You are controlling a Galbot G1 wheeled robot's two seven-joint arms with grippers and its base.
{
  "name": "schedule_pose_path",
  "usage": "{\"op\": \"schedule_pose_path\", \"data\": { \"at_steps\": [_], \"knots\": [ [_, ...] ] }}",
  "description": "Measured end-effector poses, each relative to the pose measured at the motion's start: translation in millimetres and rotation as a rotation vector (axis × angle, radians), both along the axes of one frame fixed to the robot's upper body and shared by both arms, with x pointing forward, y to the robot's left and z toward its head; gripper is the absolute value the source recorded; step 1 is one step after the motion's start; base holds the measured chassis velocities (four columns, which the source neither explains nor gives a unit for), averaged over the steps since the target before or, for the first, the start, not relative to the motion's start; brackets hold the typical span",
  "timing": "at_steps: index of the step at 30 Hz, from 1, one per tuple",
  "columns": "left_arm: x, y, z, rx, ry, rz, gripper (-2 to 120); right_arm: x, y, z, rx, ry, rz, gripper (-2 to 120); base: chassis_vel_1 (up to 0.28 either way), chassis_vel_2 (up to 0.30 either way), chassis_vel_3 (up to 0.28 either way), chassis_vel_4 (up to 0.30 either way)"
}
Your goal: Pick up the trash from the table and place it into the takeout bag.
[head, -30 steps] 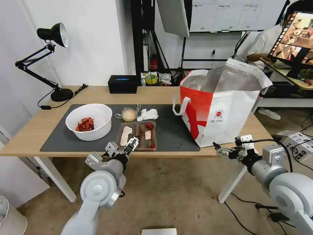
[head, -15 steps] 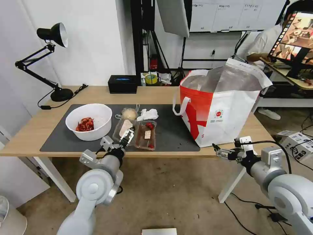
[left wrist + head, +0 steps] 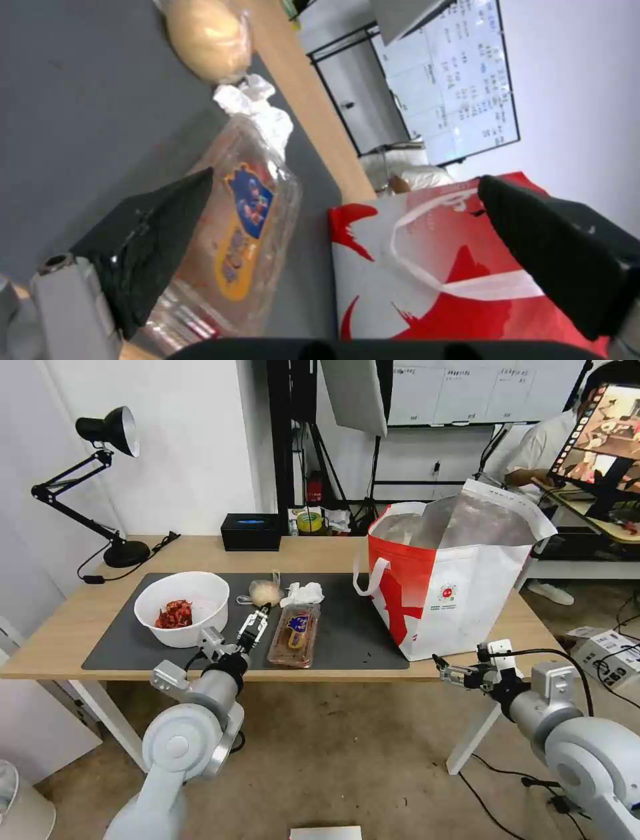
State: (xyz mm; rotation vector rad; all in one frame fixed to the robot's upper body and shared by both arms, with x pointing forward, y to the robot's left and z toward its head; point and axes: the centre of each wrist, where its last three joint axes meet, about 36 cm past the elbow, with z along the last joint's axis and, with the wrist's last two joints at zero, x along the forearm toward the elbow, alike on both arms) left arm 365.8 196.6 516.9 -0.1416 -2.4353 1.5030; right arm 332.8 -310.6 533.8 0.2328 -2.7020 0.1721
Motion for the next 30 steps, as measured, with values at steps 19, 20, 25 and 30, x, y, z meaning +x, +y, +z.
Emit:
{"op": "schedule_pose_path", "data": {
  "at_steps": [19,20,25,30],
  "knots": [
    [38,4,-34,0.825,-0.434,-0.219,96,0,1,5,0.192,-0.110,0.051,100,0.000,0.000,0.000,0.000],
    [38,4,-34,0.825,-0.434,-0.219,96,0,1,5,0.192,-0.110,0.051,100,0.000,0.000,0.000,0.000],
    [52,28,-51,1.087,-0.598,-0.327,86,2,5,7,0.319,-0.109,0.077,100,0.000,0.000,0.000,0.000],
    [60,56,-55,1.175,-0.681,-0.519,68,7,11,7,0.439,-0.113,0.119,100,0.000,0.000,0.000,0.000]
  ]
}}
